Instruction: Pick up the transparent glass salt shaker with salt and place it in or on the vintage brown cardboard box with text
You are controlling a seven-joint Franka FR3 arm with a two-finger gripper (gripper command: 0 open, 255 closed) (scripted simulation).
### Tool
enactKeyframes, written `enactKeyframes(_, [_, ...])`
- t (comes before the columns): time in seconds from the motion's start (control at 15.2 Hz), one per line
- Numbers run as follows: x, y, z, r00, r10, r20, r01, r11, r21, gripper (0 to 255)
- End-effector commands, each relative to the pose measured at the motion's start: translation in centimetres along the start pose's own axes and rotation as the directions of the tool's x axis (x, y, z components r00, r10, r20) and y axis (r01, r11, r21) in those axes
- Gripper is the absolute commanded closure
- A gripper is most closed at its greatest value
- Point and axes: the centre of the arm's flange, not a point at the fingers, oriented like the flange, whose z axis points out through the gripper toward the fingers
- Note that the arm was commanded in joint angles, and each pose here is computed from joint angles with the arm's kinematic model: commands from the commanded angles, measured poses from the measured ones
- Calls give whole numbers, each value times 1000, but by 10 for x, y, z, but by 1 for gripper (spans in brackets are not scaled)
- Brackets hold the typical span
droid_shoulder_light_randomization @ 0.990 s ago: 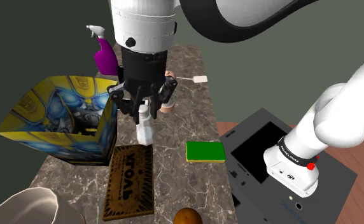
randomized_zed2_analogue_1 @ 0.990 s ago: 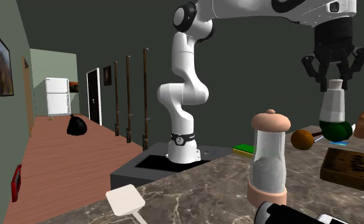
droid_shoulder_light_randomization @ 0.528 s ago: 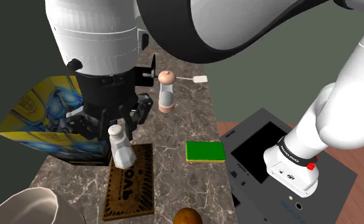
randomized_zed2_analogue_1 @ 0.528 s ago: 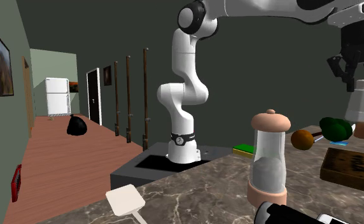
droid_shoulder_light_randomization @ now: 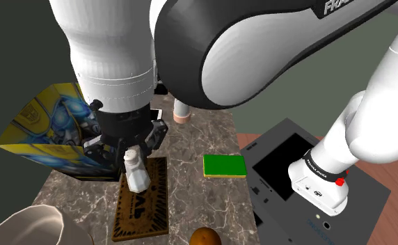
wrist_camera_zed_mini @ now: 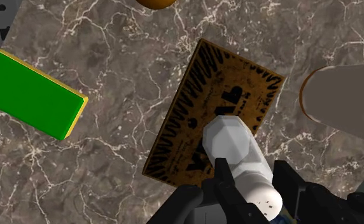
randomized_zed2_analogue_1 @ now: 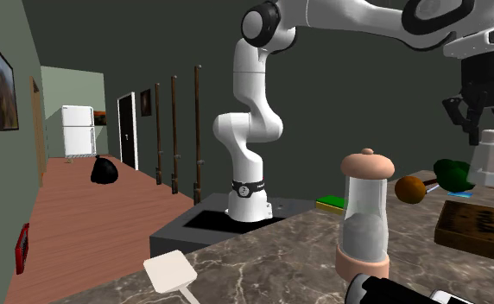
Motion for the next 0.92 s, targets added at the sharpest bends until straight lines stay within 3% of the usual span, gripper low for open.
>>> enactKeyframes(0.0, [1, 1, 11, 1000, 0, 0, 0, 1000, 0, 255])
enactKeyframes(0.59, [2, 5, 56, 1000, 0, 0, 0, 1000, 0, 255])
enactKeyframes(0.86, [2, 5, 56, 1000, 0, 0, 0, 1000, 0, 255])
